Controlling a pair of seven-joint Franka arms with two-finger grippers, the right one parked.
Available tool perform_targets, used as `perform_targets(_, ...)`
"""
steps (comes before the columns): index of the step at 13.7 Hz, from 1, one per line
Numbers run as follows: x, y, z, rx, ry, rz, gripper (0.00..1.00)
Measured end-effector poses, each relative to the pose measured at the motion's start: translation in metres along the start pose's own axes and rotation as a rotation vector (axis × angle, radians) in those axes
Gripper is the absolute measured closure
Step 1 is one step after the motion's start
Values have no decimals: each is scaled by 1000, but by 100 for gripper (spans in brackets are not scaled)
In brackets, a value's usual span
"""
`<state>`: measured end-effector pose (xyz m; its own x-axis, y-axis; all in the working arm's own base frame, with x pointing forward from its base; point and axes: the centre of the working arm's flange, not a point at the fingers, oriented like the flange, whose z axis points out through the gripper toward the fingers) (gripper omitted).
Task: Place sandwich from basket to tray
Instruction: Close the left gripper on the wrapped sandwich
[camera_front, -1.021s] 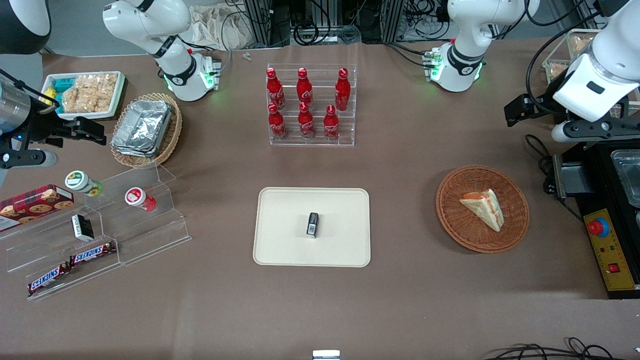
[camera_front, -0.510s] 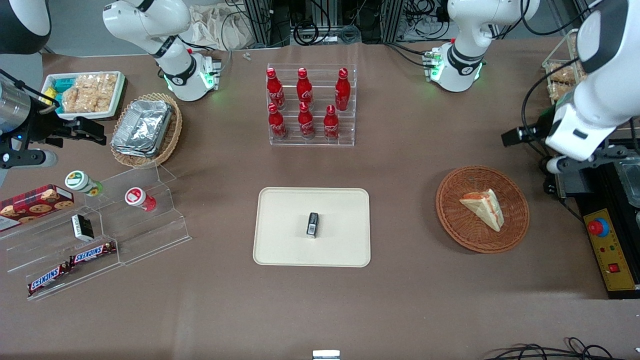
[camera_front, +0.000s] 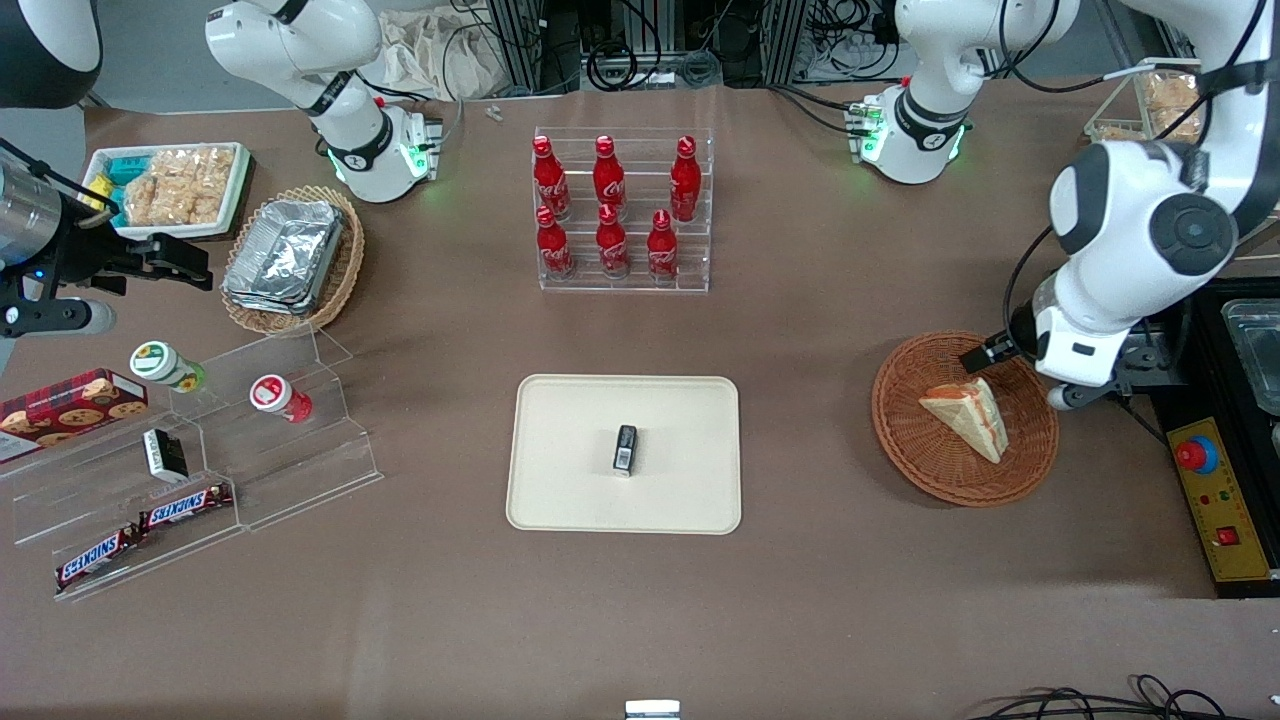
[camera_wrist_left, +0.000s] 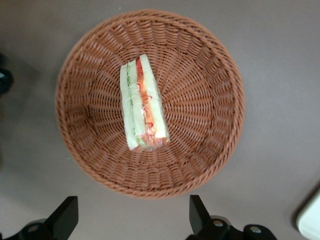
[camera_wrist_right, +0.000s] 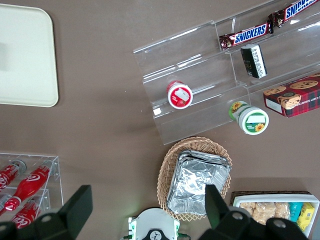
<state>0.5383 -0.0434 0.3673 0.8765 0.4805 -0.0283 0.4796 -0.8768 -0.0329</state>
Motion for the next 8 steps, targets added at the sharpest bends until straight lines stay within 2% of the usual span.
perform_targets(8,26,2,105,-18,47,-112,0)
